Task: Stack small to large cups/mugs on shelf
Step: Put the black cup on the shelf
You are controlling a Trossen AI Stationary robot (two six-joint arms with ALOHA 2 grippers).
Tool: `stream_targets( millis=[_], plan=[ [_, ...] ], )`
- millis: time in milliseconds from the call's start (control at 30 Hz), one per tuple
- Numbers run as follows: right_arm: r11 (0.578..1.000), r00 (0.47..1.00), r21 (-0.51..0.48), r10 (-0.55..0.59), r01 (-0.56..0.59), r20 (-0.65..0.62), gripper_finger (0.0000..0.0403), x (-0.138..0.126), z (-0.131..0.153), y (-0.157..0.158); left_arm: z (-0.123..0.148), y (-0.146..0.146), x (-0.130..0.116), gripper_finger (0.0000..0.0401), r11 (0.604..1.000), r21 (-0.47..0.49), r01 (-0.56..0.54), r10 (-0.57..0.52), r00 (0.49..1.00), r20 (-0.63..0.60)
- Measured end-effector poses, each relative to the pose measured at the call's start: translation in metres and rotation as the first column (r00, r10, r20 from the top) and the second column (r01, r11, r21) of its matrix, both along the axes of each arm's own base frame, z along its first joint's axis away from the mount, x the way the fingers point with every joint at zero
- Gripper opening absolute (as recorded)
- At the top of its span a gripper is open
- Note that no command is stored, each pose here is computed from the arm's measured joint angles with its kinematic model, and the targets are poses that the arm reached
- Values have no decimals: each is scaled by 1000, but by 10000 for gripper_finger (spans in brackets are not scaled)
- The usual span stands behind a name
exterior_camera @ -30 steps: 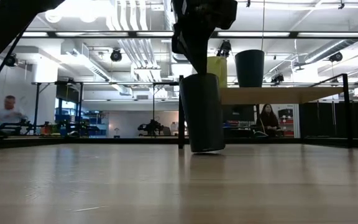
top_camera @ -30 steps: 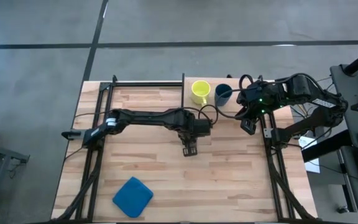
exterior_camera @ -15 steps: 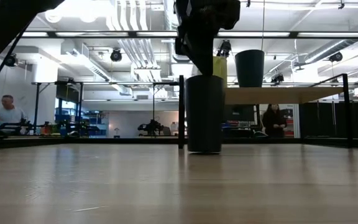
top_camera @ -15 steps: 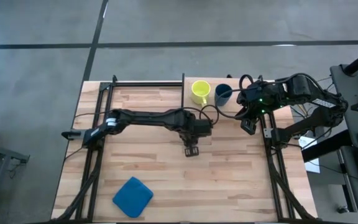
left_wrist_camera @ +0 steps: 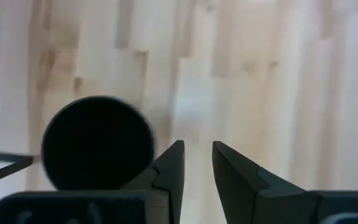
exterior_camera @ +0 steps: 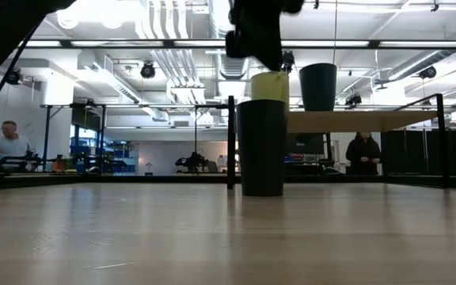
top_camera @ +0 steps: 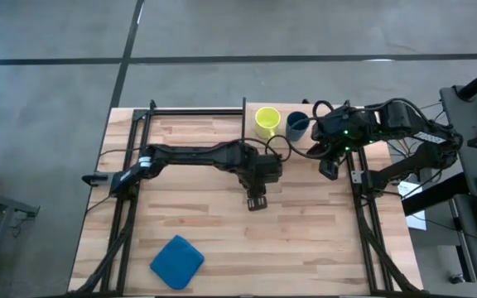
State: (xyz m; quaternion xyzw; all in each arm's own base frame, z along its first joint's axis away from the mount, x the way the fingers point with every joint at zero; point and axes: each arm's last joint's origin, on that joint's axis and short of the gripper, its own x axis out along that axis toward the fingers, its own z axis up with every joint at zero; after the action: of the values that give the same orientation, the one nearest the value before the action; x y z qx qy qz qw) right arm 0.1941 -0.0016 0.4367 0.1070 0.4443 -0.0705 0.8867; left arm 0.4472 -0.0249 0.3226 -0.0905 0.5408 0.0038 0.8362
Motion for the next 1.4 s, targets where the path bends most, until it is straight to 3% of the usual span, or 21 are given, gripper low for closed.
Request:
stream_targets(
  millis=[267,433,633,833,1000,1233,1400],
  plan=[
    [996,996,-48,74,-71,49,38,27,-31,0,58,1,-47,68,998,-42,-36,38,998,42],
    [967,954,-119,246,-227,173,38,53,-55,9,87,5,-80,68,995,16,-103,102,992,76],
    [956,918,-148,287,-254,275,38,70,-83,14,118,10,-114,68,973,53,-225,214,963,167],
    [959,934,-115,279,-259,222,38,71,-111,15,132,12,-131,68,964,42,-261,247,947,203],
    [943,913,-82,333,-323,235,42,79,-130,17,134,12,-134,68,965,41,-261,247,946,208],
    [917,861,-180,397,-356,319,69,120,-144,19,134,12,-135,68,965,41,-259,246,948,203],
    [915,896,-140,401,-380,190,95,145,-153,20,133,12,-139,68,967,41,-252,242,955,171]
  ],
)
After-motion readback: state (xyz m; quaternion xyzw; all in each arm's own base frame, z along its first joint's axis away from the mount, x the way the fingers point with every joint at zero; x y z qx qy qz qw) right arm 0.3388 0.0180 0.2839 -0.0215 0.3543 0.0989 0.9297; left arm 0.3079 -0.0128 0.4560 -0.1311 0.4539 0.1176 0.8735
